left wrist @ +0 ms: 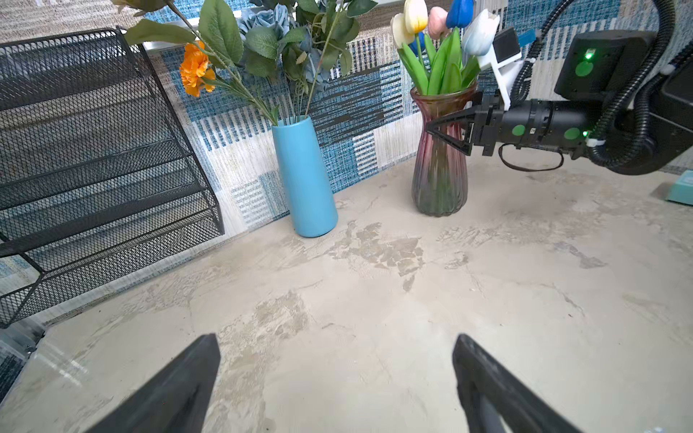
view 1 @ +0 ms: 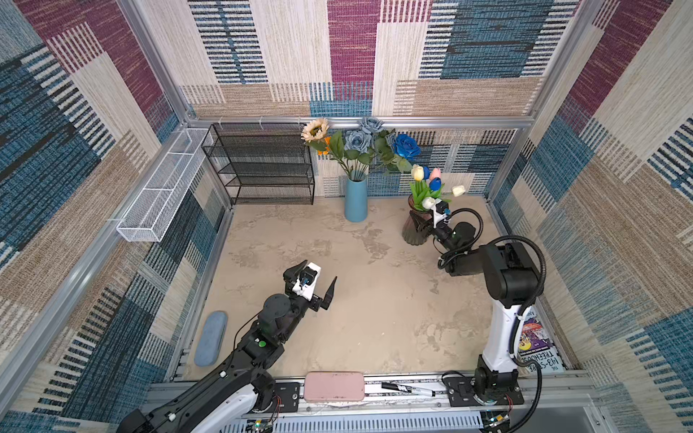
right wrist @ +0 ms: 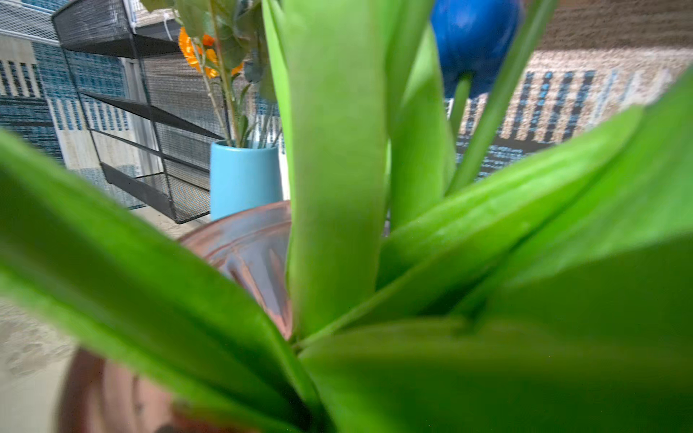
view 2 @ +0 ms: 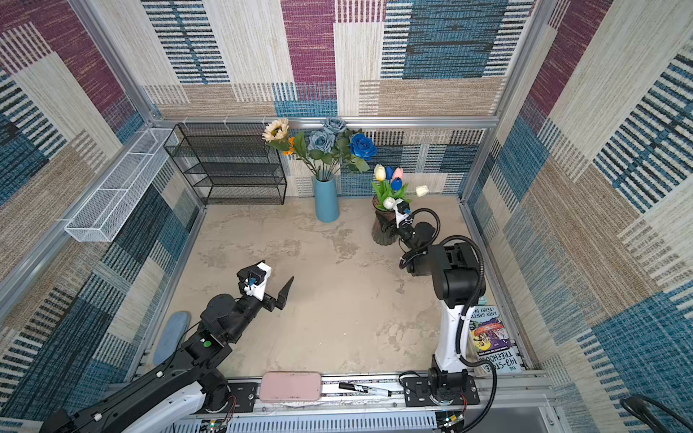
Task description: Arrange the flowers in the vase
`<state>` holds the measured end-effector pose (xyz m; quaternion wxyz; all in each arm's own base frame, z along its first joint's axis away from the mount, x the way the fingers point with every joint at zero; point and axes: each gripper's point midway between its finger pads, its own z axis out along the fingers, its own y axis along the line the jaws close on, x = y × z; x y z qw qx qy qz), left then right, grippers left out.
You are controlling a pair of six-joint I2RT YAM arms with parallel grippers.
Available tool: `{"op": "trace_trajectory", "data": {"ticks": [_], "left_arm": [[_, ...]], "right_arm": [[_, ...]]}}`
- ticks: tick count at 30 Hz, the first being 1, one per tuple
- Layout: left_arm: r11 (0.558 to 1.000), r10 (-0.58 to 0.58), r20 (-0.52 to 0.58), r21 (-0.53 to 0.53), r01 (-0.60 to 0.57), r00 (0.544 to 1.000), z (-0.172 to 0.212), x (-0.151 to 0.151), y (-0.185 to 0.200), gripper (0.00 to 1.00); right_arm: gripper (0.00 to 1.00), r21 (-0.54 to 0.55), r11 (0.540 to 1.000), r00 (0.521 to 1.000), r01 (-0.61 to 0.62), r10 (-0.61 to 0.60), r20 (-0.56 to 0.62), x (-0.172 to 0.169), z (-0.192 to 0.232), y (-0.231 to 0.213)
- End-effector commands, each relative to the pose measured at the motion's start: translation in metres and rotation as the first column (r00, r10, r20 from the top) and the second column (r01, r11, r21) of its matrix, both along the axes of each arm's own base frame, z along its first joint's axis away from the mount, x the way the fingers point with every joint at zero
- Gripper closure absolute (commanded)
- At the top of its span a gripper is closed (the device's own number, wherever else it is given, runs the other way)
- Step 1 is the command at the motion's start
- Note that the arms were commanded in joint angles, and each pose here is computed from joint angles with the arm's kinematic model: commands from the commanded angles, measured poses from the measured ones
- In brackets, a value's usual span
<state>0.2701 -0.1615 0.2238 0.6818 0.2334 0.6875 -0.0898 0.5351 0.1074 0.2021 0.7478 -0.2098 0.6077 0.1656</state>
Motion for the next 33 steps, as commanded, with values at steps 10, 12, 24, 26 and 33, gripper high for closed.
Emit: {"op": "trace_trajectory", "data": {"ticks": [10, 12, 24, 26, 33], "left_arm": [[0.999, -0.013, 0.029, -0.037, 0.014, 1.0, 0.019, 0.002, -0.004, 0.01], [0.999, -0.014, 0.029, -0.033, 0.015, 0.999, 0.02, 0.002, -0.004, 0.0], [0.999, -0.013, 0.039, -0.039, 0.015, 0.999, 0.023, 0.006, -0.007, 0.0], [0.999, -0.021, 0.034, -0.035, 0.022, 0.999, 0.023, 0.006, -0.009, 0.01], [0.999, -0.014, 0.027, -0.031, 0.015, 1.0, 0.021, 0.008, -0.009, 0.0]], "right_arm": [[0.69, 0.001, 0.996, 0.978, -0.087, 0.085, 0.189, 0.058, 0.039, 0.014], [0.68, 0.0, 0.996, 0.98, -0.089, 0.087, 0.176, 0.067, 0.035, 0.014], [0.57, 0.003, 0.987, 0.981, -0.162, 0.161, 0.109, 0.08, 0.013, 0.026], [0.43, 0.006, 0.987, 0.982, -0.159, 0.158, 0.105, 0.082, 0.012, 0.026], [0.13, 0.01, 0.991, 0.986, -0.13, 0.128, 0.111, 0.079, 0.021, 0.022]]}}
